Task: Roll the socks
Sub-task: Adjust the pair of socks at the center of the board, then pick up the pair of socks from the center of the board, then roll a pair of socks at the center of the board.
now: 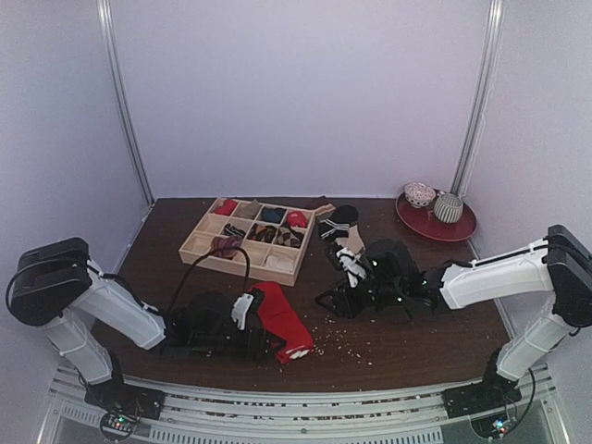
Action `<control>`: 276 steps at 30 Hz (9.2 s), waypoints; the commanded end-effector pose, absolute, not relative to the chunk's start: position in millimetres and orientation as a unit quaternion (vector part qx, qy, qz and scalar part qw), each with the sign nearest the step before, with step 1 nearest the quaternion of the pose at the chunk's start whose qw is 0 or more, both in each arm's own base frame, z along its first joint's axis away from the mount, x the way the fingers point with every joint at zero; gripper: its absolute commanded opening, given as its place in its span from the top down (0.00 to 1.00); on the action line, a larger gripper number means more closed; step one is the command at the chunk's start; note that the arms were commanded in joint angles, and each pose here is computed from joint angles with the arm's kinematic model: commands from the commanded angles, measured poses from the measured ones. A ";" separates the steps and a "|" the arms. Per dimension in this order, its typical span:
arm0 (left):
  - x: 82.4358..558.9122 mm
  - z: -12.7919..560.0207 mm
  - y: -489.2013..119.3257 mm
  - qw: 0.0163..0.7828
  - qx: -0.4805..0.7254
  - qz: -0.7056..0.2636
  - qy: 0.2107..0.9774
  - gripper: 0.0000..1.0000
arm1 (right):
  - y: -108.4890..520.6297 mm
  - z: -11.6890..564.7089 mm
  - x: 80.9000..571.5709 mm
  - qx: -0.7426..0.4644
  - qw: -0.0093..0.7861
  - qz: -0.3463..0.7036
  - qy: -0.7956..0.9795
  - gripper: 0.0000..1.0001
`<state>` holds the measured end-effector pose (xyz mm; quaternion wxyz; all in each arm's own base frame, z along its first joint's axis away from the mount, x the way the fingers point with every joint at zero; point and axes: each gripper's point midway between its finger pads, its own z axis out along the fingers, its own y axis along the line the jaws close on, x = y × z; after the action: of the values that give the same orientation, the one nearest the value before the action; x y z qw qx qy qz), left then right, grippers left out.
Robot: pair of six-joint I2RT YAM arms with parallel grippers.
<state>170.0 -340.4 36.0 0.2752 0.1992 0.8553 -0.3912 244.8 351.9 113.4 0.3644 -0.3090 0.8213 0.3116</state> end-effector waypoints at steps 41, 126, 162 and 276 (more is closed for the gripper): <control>150.8 91.4 -266.0 0.457 0.317 -0.331 0.762 0.08 | 412.8 7.4 173.1 -0.663 0.259 0.199 0.674 0.71; 87.3 -26.1 -327.3 0.210 0.438 -0.366 0.794 1.00 | 393.8 68.4 142.1 -0.666 0.408 0.208 0.589 0.42; 111.4 92.1 -339.2 0.412 0.477 -0.358 0.689 0.57 | 398.3 8.0 108.4 -0.412 -0.034 0.380 0.828 0.89; 114.9 29.7 -377.0 0.375 0.588 -0.298 0.651 0.60 | 348.6 -39.9 112.6 -0.329 -0.162 0.404 0.838 0.85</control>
<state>123.1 -364.4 29.9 0.3821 0.5743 0.6697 -0.2751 126.5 391.2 18.1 -0.0956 -0.3765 0.7712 0.5043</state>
